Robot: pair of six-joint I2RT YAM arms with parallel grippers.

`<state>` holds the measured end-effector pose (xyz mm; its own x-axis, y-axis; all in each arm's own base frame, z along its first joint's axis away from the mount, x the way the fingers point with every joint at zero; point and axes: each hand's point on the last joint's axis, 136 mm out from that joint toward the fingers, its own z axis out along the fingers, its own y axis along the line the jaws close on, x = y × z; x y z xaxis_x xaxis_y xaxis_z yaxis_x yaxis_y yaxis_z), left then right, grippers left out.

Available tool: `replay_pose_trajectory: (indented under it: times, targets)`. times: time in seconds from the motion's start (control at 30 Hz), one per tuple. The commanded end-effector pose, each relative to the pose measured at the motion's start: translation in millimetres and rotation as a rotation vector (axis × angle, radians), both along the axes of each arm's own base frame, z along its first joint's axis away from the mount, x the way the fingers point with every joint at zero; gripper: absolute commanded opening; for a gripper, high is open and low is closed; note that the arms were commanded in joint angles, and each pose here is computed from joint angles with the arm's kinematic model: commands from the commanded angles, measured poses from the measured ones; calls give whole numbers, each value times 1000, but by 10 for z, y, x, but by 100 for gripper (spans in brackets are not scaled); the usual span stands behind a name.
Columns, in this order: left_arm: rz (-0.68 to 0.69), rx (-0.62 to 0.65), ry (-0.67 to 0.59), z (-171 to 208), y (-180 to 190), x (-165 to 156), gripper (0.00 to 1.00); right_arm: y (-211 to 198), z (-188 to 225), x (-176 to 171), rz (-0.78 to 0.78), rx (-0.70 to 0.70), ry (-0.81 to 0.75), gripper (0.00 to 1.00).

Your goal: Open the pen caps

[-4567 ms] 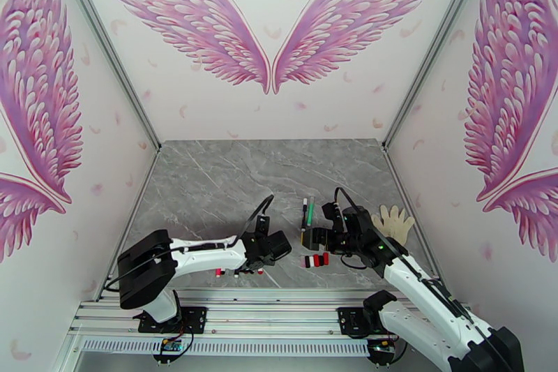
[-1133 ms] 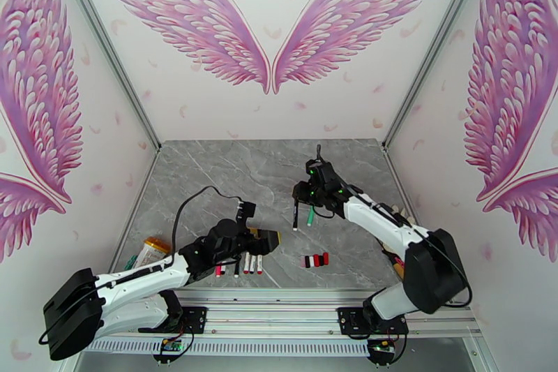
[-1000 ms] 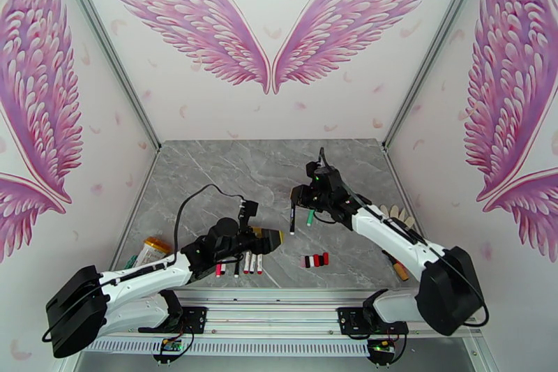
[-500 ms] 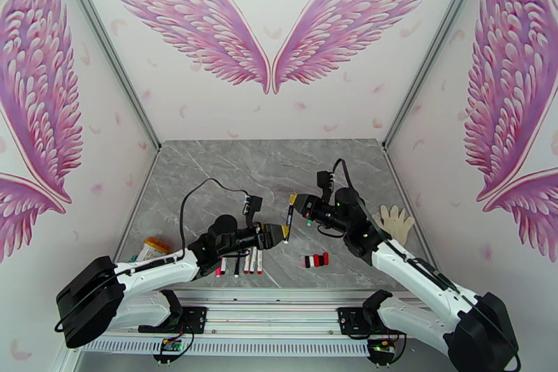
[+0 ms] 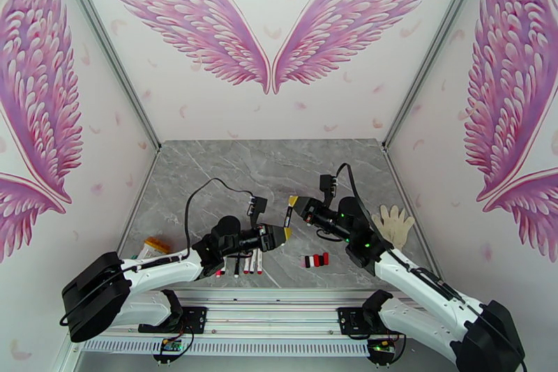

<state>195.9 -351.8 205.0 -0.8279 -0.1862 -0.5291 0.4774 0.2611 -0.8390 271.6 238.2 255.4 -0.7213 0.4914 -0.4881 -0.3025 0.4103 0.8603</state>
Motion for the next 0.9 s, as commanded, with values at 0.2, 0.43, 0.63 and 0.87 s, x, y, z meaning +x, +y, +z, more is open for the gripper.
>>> replay_pose_trajectory:
  times: [0.2, 0.43, 0.63, 0.87]
  targets:
    - [-10, -16, -40, 156, -75, 19, 37, 21, 2, -49, -6, 13, -9, 16]
    - [-3, -2, -35, 121, -66, 27, 23, 16, -13, -66, -11, 9, -11, 16]
    - [0, 7, -34, 94, -57, 28, 16, 9, -26, -77, -13, 5, -8, 16]
    - [-9, 22, -47, 72, -53, 13, 11, 3, -14, -96, -9, 3, -5, 23]
